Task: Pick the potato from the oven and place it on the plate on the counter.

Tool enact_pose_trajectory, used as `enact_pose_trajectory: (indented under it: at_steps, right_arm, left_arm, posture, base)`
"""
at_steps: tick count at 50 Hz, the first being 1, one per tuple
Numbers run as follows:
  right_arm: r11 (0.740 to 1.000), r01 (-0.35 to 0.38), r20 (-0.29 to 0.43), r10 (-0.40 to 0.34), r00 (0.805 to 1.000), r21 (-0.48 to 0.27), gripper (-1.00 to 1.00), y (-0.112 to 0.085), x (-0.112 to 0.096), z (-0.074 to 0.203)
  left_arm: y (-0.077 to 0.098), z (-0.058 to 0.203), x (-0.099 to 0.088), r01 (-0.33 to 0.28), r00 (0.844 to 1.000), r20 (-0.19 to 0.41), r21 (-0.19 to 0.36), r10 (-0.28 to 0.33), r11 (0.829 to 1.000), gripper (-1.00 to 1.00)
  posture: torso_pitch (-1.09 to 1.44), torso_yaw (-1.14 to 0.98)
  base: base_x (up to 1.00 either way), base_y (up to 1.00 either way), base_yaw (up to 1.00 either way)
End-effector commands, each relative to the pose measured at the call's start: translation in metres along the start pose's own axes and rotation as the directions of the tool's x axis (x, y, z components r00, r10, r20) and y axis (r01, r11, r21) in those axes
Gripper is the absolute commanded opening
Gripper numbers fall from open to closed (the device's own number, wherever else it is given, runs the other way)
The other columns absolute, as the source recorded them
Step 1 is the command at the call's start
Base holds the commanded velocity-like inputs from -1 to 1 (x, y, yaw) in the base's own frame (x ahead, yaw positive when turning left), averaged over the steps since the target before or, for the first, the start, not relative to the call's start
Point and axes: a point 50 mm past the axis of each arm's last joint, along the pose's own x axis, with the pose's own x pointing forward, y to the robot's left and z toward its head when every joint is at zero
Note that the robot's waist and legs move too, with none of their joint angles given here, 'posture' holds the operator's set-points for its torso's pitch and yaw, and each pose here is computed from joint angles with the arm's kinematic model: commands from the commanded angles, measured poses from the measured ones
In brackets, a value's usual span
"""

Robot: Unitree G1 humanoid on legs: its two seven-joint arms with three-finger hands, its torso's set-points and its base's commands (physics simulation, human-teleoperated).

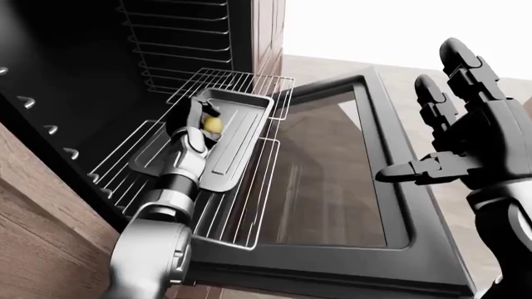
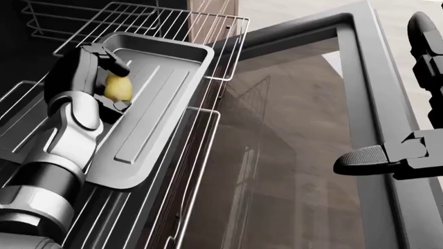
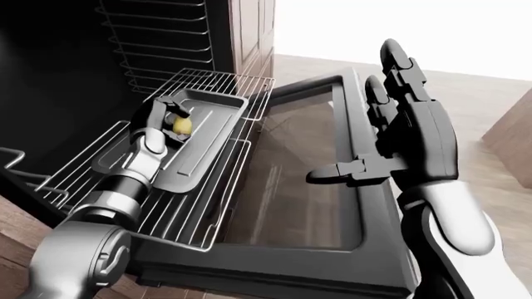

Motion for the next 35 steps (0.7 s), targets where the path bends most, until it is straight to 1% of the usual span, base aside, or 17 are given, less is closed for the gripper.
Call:
enact_pose_trajectory:
  at_steps: [1,6,9,10,11,14,16,17,23,30,35]
  right_arm:
    - [1.000,0.012,0.075,-0.010,0.997,-0.021,1.00,-0.001,-0.001,0.013]
    - [1.000,0.013,0.084,-0.011,0.996,-0.024,1.00,-0.003,-0.002,0.020]
    - [1.000,0.015,0.087,-0.013,0.996,-0.024,1.00,-0.003,-0.002,0.023]
    - [1.000,0.015,0.088,-0.013,0.996,-0.024,1.00,-0.004,-0.002,0.023]
    - [1.000,0.016,0.088,-0.014,0.996,-0.024,1.00,-0.004,-0.002,0.023]
    - [0.999,0.020,0.095,-0.017,0.995,-0.027,1.00,-0.006,-0.003,0.027]
    - [0.999,0.023,0.098,-0.020,0.995,-0.030,1.00,-0.007,-0.003,0.030]
    - [0.999,0.026,0.100,-0.023,0.995,-0.030,1.00,-0.008,-0.003,0.031]
    - [0.999,0.034,0.096,-0.032,0.995,-0.018,1.00,-0.009,-0.002,0.035]
    - [0.999,0.035,0.110,-0.034,0.993,-0.012,1.00,-0.010,-0.002,0.041]
    - [0.999,0.031,0.112,-0.029,0.993,-0.014,1.00,-0.008,-0.001,0.042]
  left_arm:
    - [0.018,0.026,0.004,-0.036,0.996,0.083,-0.040,0.039,0.999,-0.65]
    - [0.041,0.048,0.004,-0.053,0.988,0.137,-0.099,0.067,0.994,-0.67]
    - [0.050,0.055,0.001,-0.061,0.985,0.154,-0.112,0.078,0.992,-0.67]
    - [0.055,0.059,0.000,-0.065,0.983,0.165,-0.126,0.085,0.990,-0.68]
    - [0.057,0.061,-0.001,-0.064,0.982,0.169,-0.131,0.086,0.989,-0.68]
    - [0.070,0.073,-0.008,-0.052,0.977,0.197,-0.170,0.086,0.984,-0.67]
    - [0.078,0.081,-0.014,-0.038,0.974,0.213,-0.189,0.079,0.981,-0.62]
    - [0.084,0.086,-0.018,-0.034,0.970,0.229,-0.204,0.082,0.978,-0.60]
    - [0.104,0.109,-0.040,-0.013,0.954,0.288,-0.231,0.081,0.973,-0.60]
    - [0.122,0.127,-0.057,-0.011,0.938,0.334,-0.245,0.094,0.970,-0.60]
    - [0.126,0.131,-0.064,-0.009,0.931,0.352,-0.244,0.097,0.970,-0.60]
  posture:
    - [0.00,0.00]
    - [0.00,0.00]
    - [0.00,0.00]
    - [0.00,0.00]
    - [0.00,0.00]
    - [0.00,0.00]
    - [0.00,0.00]
    - [0.00,0.00]
    - [0.00,0.00]
    - [0.00,0.00]
    - [0.00,0.00]
  base:
    - [0.00,0.00,0.00]
    - [0.00,0.00,0.00]
    - [0.00,0.00,0.00]
    - [0.00,0.00,0.00]
    - [0.00,0.00,0.00]
    - [0.00,0.00,0.00]
    - [0.00,0.00,0.00]
    - [0.00,0.00,0.00]
    - [-0.11,0.00,0.00]
    - [-0.33,0.00,0.00]
    - [-0.33,0.00,0.00]
